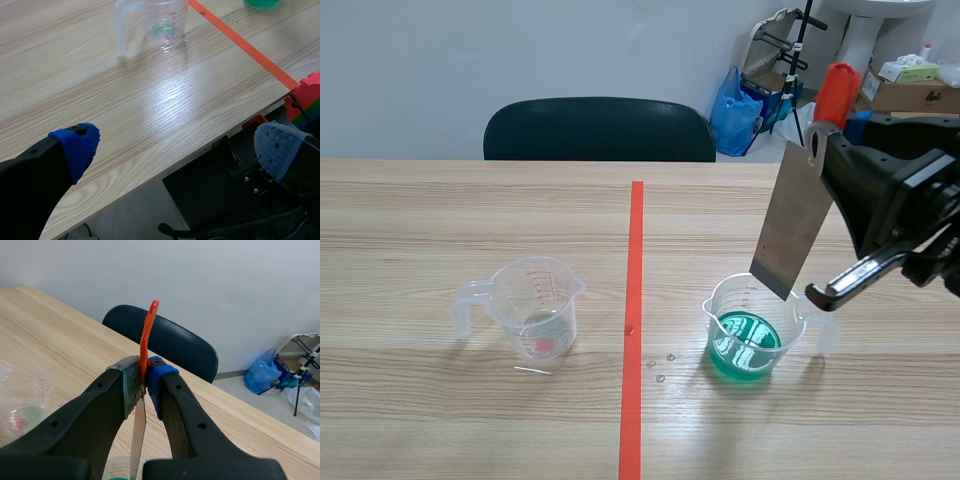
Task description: Do the redox reaction experiment
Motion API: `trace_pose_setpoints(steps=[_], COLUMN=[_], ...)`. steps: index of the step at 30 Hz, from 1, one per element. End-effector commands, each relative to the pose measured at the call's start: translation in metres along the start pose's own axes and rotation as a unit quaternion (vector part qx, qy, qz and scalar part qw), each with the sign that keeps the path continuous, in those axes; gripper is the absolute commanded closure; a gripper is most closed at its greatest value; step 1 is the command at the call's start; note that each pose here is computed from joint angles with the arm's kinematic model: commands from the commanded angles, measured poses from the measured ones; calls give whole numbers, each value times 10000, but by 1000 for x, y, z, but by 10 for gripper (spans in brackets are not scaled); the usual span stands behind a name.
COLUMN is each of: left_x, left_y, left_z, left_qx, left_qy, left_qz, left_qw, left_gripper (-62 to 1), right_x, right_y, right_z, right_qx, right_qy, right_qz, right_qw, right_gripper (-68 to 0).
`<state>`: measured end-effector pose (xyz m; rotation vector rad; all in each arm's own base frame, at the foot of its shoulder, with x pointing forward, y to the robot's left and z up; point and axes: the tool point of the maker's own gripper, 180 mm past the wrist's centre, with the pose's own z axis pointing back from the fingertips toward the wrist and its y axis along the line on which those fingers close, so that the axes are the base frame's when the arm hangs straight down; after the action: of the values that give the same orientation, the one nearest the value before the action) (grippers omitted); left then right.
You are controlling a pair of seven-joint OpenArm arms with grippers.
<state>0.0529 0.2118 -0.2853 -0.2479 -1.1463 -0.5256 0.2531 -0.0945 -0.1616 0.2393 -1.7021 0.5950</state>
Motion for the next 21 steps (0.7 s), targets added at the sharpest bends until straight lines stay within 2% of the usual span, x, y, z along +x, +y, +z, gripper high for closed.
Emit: trace_pose_setpoints(steps=[1, 13, 21], left_x=[7, 7, 7], left_y=[1, 1, 1], left_z=[-1, -1, -1], left_qx=[18, 18, 17], left_qy=[-147, -143, -141], left_qz=[1, 1, 2], left_qw=[9999, 9999, 9999], left_gripper=[-623, -623, -623], right_x=[9, -16, -34], right_y=[-1, -5, -1], right_z=[-3, -7, -9], right_qx=[51, 147, 257], right_qy=[-193, -20, 90], right_qz=[45, 5, -125], right_qw=[9998, 9999, 9996], right_gripper=[-20, -20, -20])
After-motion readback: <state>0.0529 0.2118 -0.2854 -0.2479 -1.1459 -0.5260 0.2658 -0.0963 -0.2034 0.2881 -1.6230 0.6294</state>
